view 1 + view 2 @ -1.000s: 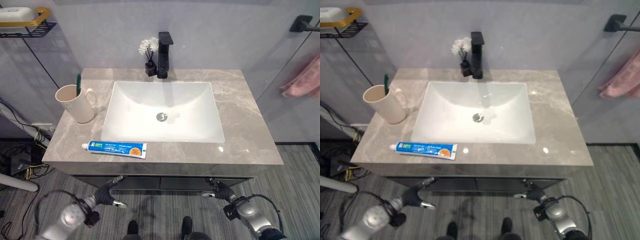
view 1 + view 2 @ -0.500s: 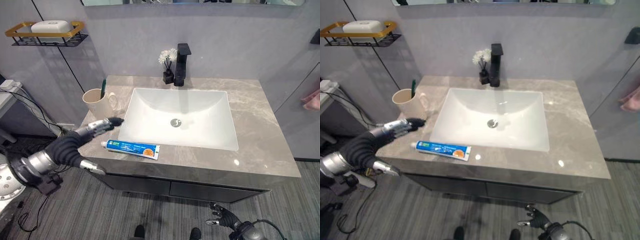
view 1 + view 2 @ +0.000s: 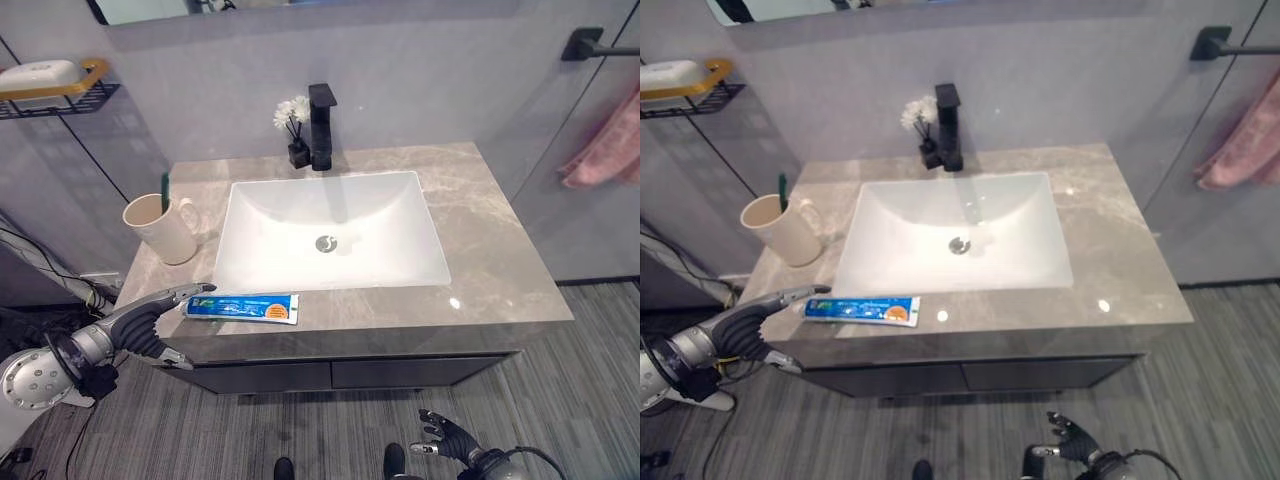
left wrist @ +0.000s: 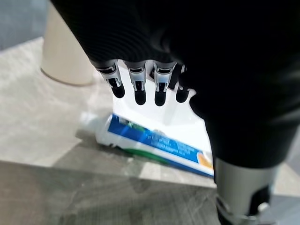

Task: Put brush and paste in cup on sink, flatten towel.

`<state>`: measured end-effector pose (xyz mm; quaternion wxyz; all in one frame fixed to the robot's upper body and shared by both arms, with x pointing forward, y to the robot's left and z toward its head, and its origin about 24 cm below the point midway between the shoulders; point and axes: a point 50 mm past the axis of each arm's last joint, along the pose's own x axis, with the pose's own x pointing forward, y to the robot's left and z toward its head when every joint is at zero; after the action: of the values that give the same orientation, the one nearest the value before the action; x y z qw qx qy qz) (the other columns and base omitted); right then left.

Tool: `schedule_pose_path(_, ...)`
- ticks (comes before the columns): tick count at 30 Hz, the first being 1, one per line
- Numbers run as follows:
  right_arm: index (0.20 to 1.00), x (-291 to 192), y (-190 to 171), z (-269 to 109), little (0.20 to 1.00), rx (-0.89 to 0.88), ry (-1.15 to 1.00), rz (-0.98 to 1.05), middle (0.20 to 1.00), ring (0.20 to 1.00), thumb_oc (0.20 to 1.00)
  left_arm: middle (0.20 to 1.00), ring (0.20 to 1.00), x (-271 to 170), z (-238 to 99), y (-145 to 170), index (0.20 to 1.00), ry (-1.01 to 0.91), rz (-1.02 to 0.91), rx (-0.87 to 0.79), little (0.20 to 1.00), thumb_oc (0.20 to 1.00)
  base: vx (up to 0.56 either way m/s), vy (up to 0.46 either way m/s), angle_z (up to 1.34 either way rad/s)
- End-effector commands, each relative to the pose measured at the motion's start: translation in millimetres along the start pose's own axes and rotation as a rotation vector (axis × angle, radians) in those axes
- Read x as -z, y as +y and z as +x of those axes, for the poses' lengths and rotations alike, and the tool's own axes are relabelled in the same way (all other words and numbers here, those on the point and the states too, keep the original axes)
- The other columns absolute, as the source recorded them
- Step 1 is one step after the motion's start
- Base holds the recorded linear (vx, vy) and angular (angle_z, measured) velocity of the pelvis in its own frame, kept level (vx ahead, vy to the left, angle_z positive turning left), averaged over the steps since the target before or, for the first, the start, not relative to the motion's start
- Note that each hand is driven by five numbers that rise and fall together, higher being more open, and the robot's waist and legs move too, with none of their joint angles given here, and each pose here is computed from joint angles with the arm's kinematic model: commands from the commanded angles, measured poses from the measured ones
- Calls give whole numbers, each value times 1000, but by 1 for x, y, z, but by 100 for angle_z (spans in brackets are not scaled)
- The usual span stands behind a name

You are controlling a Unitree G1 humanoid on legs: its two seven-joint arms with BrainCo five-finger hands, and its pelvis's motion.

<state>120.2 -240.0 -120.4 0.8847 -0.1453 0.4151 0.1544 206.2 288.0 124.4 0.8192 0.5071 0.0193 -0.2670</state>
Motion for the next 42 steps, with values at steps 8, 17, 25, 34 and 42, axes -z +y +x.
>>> schedule_pose_path(8,1000,-29,-9,2,1000,13,-119,-64,1000,1000,1000,1000,1000,12,1,19,1000,30,61,-154,1000,1000,-37,47,-16)
schedule_pose_path(17,1000,-31,-8,3,1000,2,-122,-69,1000,1000,1000,1000,1000,19,5,14,1000,59,65,-146,1000,1000,0,0,0)
schedule_pose_path(25,1000,-36,-9,5,1000,7,-135,-76,1000,1000,1000,200,200,21,14,-3,200,55,67,-91,200,200,4,-1,1)
schedule_pose_path(34,1000,-35,-15,4,1000,41,-128,-71,1000,1000,1000,200,200,16,25,-33,200,27,134,45,200,200,4,0,0)
schedule_pose_path(42,1000,32,-13,0,1000,161,158,247,1000,1000,1000,200,200,-9,32,-29,200,-76,240,42,200,200,22,-11,0)
